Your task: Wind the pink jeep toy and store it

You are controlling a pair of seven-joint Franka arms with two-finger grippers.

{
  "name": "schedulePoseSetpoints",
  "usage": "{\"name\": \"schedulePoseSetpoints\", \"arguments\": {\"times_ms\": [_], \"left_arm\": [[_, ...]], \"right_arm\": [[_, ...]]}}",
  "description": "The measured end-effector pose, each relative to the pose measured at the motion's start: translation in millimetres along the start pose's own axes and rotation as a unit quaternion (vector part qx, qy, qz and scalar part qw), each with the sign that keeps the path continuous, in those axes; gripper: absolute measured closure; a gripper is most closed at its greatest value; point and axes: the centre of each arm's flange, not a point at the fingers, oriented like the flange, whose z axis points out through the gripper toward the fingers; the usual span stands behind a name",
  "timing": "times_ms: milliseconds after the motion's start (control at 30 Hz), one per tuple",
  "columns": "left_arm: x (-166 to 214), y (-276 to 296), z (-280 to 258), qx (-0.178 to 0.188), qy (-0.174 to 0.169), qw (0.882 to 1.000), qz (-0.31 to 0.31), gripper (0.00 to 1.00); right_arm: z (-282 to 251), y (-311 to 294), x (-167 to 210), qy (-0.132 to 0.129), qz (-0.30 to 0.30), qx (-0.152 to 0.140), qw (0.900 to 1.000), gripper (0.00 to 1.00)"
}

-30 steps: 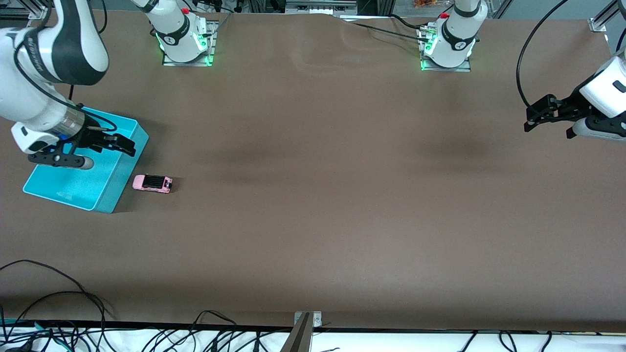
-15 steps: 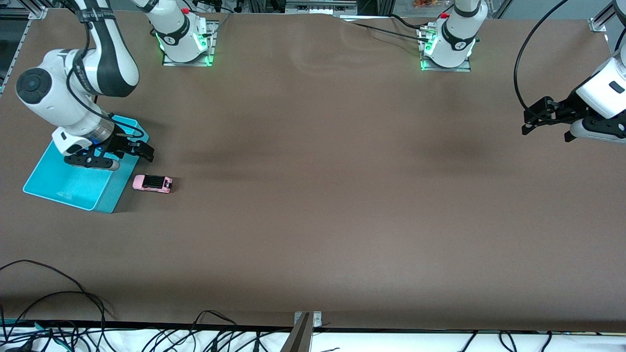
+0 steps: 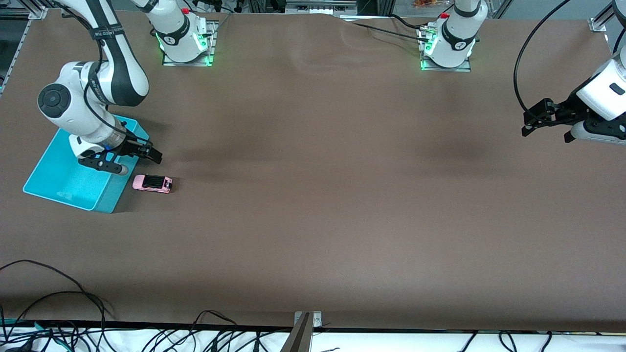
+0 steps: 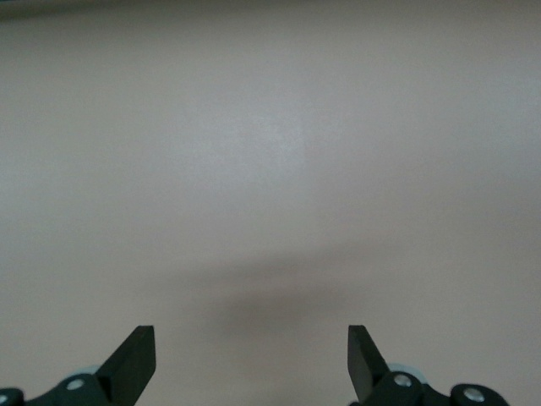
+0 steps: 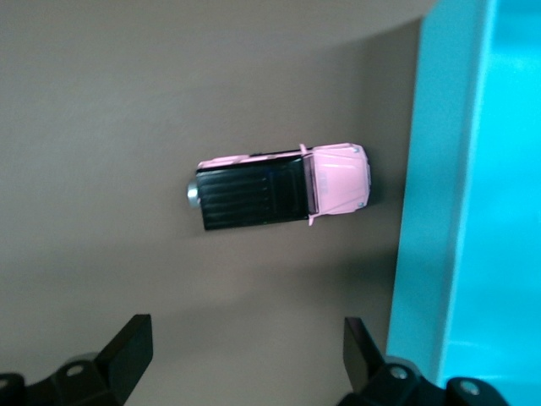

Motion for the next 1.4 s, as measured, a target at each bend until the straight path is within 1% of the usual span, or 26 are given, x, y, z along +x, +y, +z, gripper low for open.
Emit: {"name": "schedulePoseSetpoints", "arguments": {"times_ms": [167, 333, 433, 567, 733, 867, 1133, 1167, 1200, 1267, 1300, 1333, 1400], "left_arm": [[0.7, 0.8, 0.6, 0.000, 0.000, 1.000, 0.000, 0.00], [0.9, 0.7, 1.0, 0.000, -0.001, 1.000, 0.000, 0.00], [0.9, 0.7, 1.1, 0.000, -0.001, 1.000, 0.000, 0.00], [1.0, 0.7, 1.2, 0.000, -0.001, 1.000, 0.000, 0.00], [1.0, 0.1, 1.3, 0.000, -0.001, 1.000, -0.001, 0.00], [1.0, -0.1, 1.3, 0.000, -0.001, 1.000, -0.001, 0.00], [1.0, -0.1, 1.3, 0.000, -0.001, 1.000, -0.001, 0.00], [1.0, -0.1, 1.3, 0.000, -0.001, 1.000, -0.001, 0.00], [1.0, -0.1, 1.3, 0.000, -0.001, 1.000, -0.001, 0.00], [1.0, -0.1, 1.3, 0.000, -0.001, 1.000, -0.001, 0.00], [1.0, -0.1, 1.3, 0.000, -0.001, 1.000, -0.001, 0.00], [1.0, -0.1, 1.3, 0.000, -0.001, 1.000, -0.001, 0.00], [1.0, -0.2, 1.3, 0.000, -0.001, 1.000, -0.002, 0.00]], "right_arm": [[8.2, -0.4, 1.9, 0.006, 0.078, 0.002, 0.997, 0.00], [19.7, -0.6, 3.2, 0.007, 0.155, 0.002, 0.988, 0.00], [25.7, -0.8, 4.4, 0.009, 0.203, 0.004, 0.979, 0.00], [31.7, -1.4, 7.2, 0.018, 0.276, 0.010, 0.961, 0.00], [37.3, -2.0, 10.2, 0.034, 0.367, 0.024, 0.929, 0.00], [40.9, -2.4, 12.5, 0.045, 0.432, 0.037, 0.900, 0.00], [43.9, 4.3, 20.3, 0.062, 0.531, 0.063, 0.843, 0.00], [45.1, 6.8, 21.6, 0.064, 0.545, 0.066, 0.833, 0.00], [46.1, 8.5, 22.4, 0.065, 0.554, 0.068, 0.827, 0.00], [50.0, 13.0, 24.4, 0.067, 0.574, 0.073, 0.813, 0.00], [52.7, 14.8, 25.0, 0.067, 0.581, 0.074, 0.808, 0.00], [55.3, 16.2, 25.2, 0.067, 0.585, 0.074, 0.805, 0.00], [62.0, 18.5, 24.9, 0.066, 0.591, 0.071, 0.801, 0.00]]}}
